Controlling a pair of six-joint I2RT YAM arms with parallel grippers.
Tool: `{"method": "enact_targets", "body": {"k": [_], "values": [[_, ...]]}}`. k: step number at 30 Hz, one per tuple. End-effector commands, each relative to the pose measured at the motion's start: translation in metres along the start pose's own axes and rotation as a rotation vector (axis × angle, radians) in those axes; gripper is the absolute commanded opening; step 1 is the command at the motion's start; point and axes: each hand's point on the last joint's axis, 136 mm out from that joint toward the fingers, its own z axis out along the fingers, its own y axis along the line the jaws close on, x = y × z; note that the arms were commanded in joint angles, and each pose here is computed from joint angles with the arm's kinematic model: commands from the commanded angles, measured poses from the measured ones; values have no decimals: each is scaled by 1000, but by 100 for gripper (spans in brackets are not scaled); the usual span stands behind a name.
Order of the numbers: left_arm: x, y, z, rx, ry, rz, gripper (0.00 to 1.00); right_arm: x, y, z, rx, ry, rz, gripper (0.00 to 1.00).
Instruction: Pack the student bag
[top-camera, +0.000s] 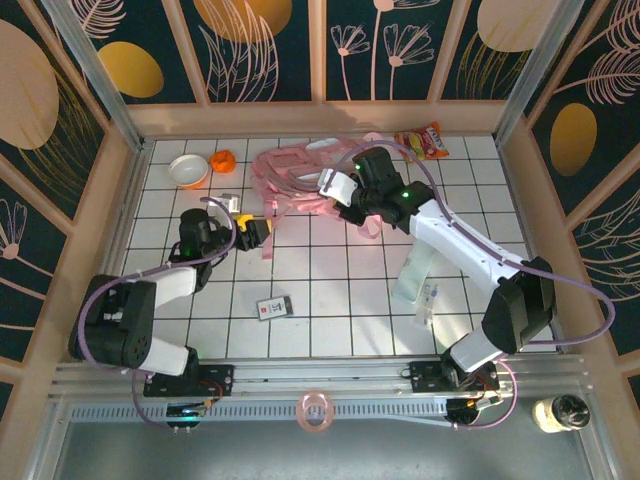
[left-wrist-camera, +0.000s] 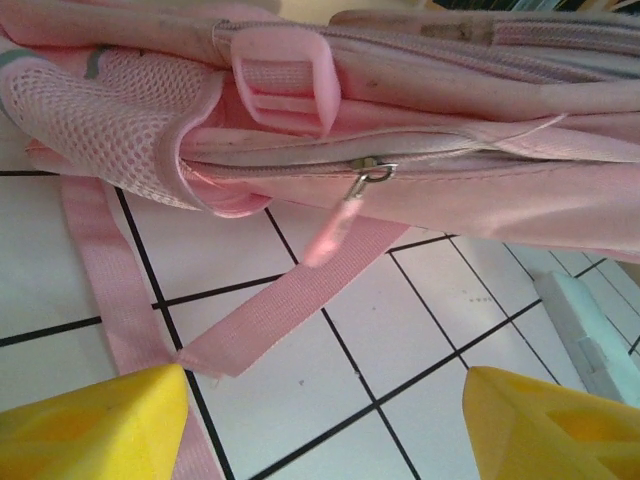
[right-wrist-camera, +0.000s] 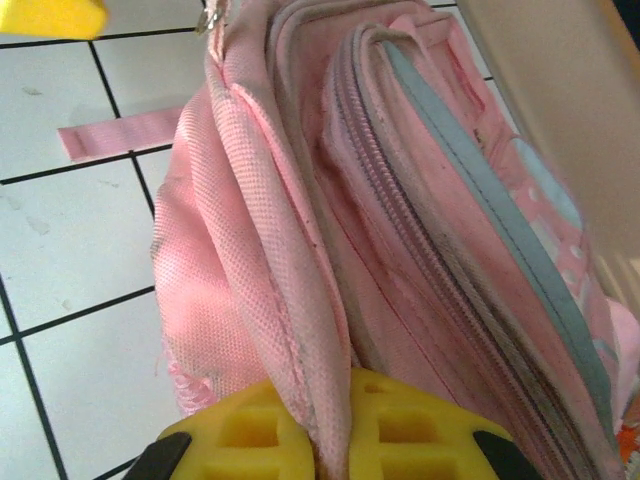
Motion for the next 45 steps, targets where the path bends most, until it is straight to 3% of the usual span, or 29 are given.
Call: {"method": "enact_targets", "body": {"k": [1, 13, 19, 23, 24, 34, 41, 45], "values": [[-23, -13, 15, 79, -60, 141, 72, -47, -21, -37, 68, -181, -22, 0], [-25, -11, 67, 129, -28, 255, 65, -49, -21, -42, 69, -193, -14, 0], [-17, -27, 68, 196, -16, 265, 36, -48, -26, -44, 85, -204, 15, 0], [-16, -43, 57, 250, -11, 261, 3, -41, -26, -36, 91, -188, 43, 0], [-13, -45, 55, 260, -3, 257, 0, -39, -27, -34, 94, -185, 50, 0], [-12, -90, 21, 396, 43, 313, 0, -23, -29, -7, 120, -167, 176, 0], [13, -139, 15, 544, 207, 354, 0, -36, 0, 24, 21, -225, 222, 0], [17, -133, 17, 470, 258, 318, 0, -29, 17, 36, -53, -190, 226, 2]]}}
